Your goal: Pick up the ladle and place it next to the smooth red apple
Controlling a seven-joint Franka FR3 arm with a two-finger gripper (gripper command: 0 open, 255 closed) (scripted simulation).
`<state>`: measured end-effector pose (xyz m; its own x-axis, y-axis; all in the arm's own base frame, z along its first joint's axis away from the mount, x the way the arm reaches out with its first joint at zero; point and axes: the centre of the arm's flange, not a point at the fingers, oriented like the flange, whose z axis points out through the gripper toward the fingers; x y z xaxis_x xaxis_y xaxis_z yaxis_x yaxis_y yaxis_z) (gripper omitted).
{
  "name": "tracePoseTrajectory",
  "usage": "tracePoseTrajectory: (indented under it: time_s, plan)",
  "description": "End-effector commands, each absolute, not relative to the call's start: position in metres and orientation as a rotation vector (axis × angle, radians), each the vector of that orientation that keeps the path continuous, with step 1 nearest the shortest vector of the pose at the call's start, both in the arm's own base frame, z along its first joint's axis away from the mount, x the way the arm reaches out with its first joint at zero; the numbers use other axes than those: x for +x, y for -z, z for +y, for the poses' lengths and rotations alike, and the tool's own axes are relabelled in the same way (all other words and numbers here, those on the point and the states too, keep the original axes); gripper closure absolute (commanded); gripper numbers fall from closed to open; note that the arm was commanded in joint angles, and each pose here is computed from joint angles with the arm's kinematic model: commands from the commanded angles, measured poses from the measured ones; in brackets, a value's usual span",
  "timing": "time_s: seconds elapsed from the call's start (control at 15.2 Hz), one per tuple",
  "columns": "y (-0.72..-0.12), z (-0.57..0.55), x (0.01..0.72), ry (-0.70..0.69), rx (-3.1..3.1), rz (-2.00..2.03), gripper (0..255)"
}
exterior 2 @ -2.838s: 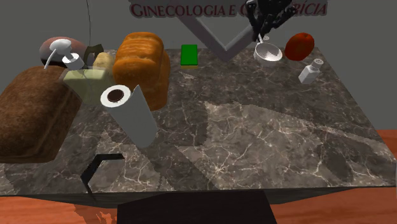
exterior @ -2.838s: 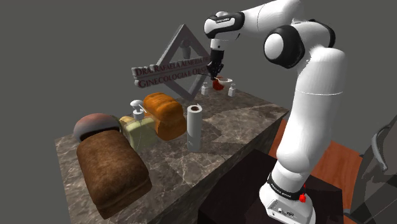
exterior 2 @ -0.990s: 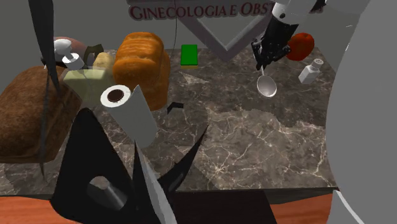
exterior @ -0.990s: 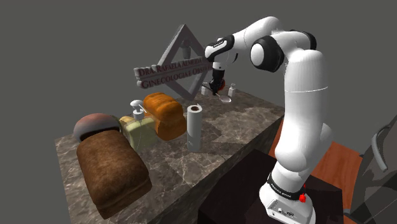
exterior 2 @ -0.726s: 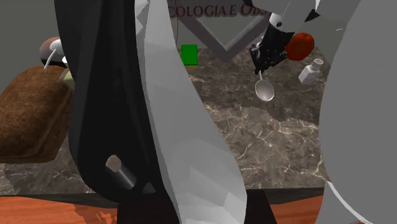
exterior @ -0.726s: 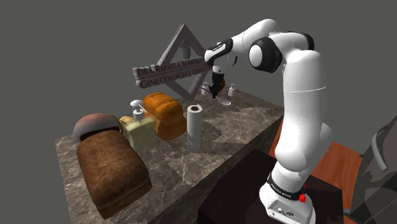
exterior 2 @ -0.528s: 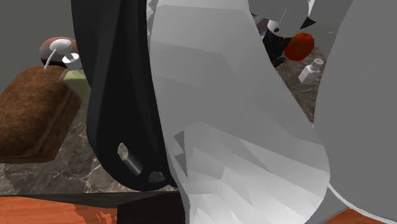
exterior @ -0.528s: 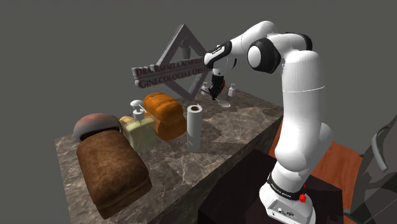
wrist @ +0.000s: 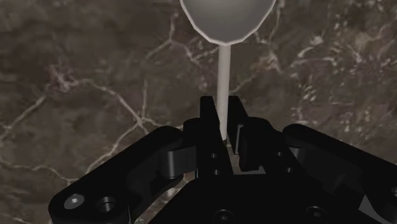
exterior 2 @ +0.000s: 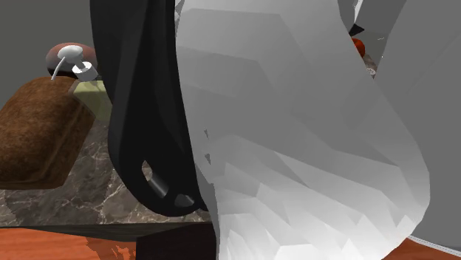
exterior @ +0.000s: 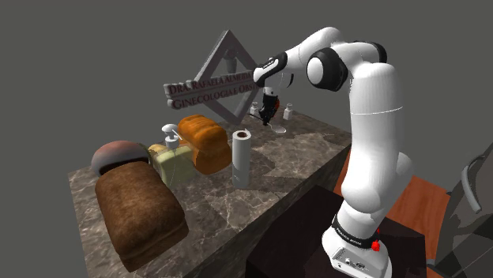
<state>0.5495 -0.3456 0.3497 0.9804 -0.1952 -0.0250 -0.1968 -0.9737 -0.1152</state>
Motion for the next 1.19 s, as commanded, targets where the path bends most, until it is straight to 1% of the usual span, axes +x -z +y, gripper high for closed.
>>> tracePoseTrajectory:
  time_s: [0.0, 0.33, 0.59, 1.12]
  plan:
    - [-0.349, -0.346, 0.549, -0.022, -3.009, 0.299, 0]
    - [-0.349, -0.346, 0.549, -0.021, -3.009, 0.299, 0]
    - [-0.399, -0.351, 0.55, -0.022, -3.009, 0.299, 0]
    - [-0.399, -0.351, 0.55, -0.022, -3.009, 0.299, 0]
